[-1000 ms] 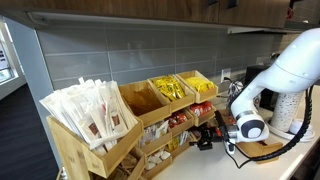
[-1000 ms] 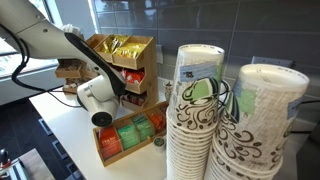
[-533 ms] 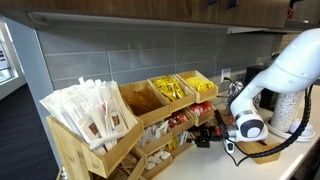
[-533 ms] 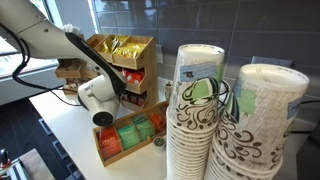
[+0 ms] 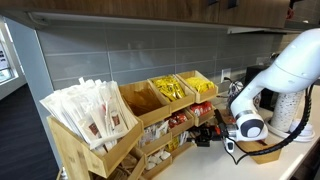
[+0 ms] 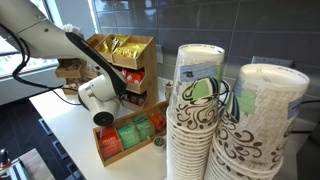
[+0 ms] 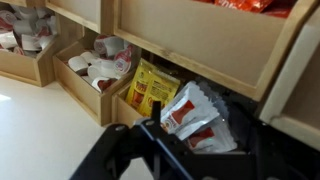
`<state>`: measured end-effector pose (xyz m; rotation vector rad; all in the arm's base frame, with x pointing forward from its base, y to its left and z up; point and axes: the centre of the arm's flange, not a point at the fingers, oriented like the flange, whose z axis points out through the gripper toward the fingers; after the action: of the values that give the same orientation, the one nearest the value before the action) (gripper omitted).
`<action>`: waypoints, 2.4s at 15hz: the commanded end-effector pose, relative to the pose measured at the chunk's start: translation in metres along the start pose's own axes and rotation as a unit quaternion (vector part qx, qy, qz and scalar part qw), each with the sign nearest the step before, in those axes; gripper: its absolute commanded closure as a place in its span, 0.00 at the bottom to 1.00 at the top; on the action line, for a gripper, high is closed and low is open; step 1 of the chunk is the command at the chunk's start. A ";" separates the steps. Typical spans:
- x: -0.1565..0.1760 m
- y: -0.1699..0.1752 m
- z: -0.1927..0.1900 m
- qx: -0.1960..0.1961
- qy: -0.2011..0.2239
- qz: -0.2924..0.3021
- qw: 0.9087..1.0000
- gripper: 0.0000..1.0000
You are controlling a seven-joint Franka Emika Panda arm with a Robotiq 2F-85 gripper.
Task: Remove one white sachet from the bottom shelf of the second stand from the right and put it on the counter.
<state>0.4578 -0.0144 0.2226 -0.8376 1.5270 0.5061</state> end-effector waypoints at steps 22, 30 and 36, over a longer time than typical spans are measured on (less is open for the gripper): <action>0.007 0.002 -0.023 -0.020 -0.018 -0.017 0.999 1.00; 0.006 0.007 -0.024 -0.061 -0.005 -0.056 0.997 0.37; 0.006 0.010 -0.029 -0.064 -0.013 -0.083 0.994 0.75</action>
<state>0.4449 -0.0242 0.2223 -1.0303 1.4455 0.5031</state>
